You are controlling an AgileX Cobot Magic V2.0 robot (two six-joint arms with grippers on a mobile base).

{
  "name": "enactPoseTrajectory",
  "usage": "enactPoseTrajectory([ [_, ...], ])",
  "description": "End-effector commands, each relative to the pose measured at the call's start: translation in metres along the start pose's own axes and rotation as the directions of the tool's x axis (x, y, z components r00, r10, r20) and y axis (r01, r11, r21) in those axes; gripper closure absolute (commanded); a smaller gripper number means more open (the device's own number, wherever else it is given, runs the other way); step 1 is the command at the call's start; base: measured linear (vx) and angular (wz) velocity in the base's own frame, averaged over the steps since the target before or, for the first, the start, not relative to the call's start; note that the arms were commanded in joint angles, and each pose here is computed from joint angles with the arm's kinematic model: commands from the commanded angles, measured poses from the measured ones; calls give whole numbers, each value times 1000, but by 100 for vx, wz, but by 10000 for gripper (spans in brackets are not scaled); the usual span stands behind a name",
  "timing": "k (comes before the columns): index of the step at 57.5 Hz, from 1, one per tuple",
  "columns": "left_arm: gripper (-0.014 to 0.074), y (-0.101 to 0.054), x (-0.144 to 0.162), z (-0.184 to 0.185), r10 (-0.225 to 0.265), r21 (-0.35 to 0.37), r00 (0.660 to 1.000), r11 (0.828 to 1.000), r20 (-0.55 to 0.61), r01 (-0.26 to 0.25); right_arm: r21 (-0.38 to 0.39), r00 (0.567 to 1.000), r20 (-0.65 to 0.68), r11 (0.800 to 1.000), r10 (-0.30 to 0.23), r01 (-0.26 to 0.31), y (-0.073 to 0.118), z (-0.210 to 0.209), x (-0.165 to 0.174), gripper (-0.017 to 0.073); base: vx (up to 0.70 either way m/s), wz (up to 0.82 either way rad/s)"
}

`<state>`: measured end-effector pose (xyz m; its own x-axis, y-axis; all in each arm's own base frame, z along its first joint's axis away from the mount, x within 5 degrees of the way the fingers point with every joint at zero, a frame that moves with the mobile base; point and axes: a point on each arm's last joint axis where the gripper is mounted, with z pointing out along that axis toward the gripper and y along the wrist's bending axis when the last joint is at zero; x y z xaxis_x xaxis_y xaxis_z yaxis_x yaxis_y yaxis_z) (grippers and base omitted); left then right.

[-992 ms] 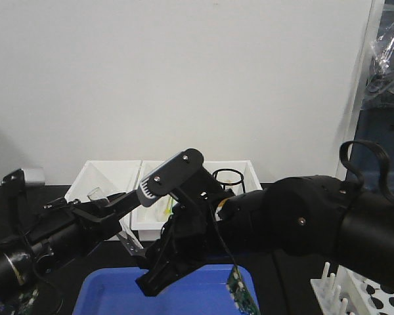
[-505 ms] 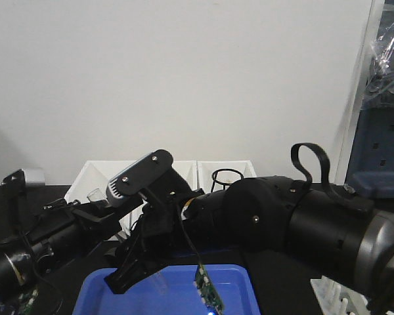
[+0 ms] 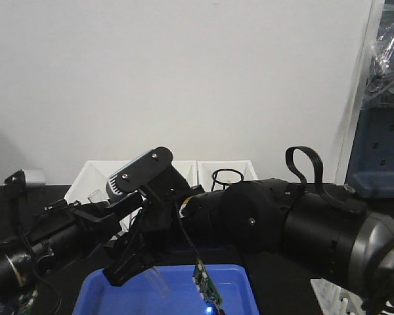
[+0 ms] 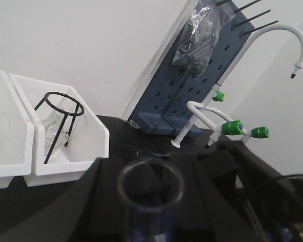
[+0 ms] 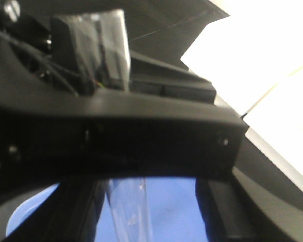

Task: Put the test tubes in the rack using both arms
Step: 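Bring the right gripper to the tube held by the left gripper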

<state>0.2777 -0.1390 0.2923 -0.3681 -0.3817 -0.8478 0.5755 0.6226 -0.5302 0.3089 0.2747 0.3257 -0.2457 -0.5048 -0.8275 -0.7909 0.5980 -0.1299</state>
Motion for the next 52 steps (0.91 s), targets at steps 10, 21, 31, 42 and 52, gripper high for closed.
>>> enactPoseTrajectory([
  [10, 598, -21, -14, -2, 12, 128, 999, 992, 38, -16, 49, 989, 145, 999, 4, -11, -6, -26, -27, 96, 0, 0],
  [21, 598, -23, -15, -2, 16, 150, 999, 988, 43, -22, 48, 989, 146, 999, 6, -13, -6, -26, -27, 96, 0, 0],
  [31, 598, -24, -15, -2, 15, 162, 999, 987, 48, -23, 44, 989, 146, 998, 32, -39, -6, -26, -27, 132, 0, 0],
  [42, 598, -25, -15, -2, 16, 167, 999, 986, 49, -24, 29, 993, 116, 999, 35, -39, -5, -25, -25, 207, 0, 0],
  [52, 598, -25, -15, -2, 24, 169, 999, 985, 43, -31, 22, 993, 106, 999, 45, -48, -4, -25, -24, 298, 0, 0],
])
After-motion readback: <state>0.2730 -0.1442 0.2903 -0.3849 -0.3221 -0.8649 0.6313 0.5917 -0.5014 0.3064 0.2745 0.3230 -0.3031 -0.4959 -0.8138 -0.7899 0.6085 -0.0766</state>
